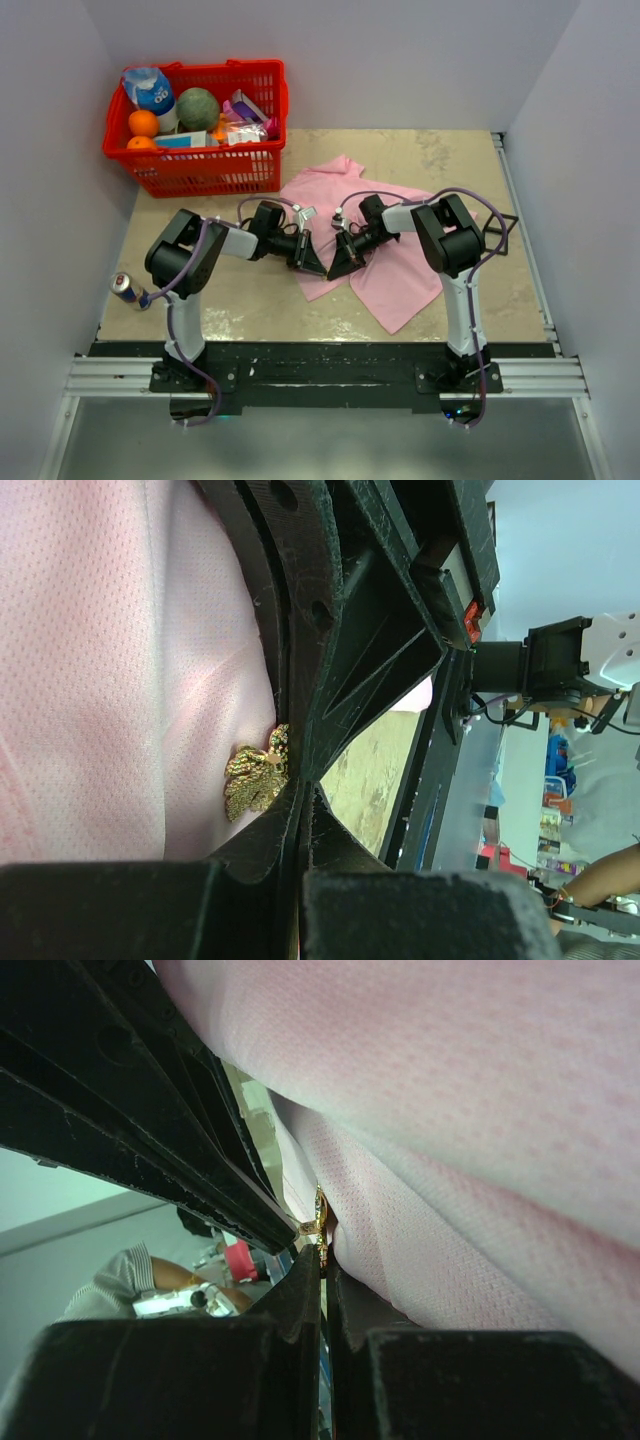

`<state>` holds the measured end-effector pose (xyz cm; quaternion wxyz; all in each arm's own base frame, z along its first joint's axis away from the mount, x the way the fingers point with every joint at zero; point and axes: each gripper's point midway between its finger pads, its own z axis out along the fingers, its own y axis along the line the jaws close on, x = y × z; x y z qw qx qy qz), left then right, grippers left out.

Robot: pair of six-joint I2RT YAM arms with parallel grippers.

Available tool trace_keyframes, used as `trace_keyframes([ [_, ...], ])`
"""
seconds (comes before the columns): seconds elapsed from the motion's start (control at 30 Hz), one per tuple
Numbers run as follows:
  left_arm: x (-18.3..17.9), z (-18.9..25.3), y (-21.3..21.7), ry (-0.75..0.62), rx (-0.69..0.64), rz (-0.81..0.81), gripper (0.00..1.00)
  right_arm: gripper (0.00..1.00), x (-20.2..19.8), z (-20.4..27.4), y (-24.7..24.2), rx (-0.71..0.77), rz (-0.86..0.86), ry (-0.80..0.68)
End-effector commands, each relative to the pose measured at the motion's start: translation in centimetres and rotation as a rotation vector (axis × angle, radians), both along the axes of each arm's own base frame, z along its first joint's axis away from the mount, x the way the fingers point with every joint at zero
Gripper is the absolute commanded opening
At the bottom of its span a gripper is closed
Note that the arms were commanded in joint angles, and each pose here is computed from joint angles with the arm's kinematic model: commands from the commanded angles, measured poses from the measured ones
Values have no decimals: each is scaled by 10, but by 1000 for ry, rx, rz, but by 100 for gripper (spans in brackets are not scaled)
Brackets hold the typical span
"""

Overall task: Remove the brooch from the garment
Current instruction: Close the brooch.

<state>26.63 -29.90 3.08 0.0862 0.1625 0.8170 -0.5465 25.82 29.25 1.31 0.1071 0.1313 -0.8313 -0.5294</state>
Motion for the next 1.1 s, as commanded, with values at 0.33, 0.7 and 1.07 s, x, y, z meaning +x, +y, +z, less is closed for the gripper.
trace_keyframes([
  [0.33, 5, -14, -4, 4, -4, -16, 0, 0, -15, -24, -8, -106, -31, 127],
  [0.7, 3, -31, -6, 90, 0, -14, 0, 0, -13, -22, -9, -103, -15, 91],
  [1.07, 5, -62, -6, 164, 52, -23, 0, 0, -24, -22, -11, -124, 120, -103],
])
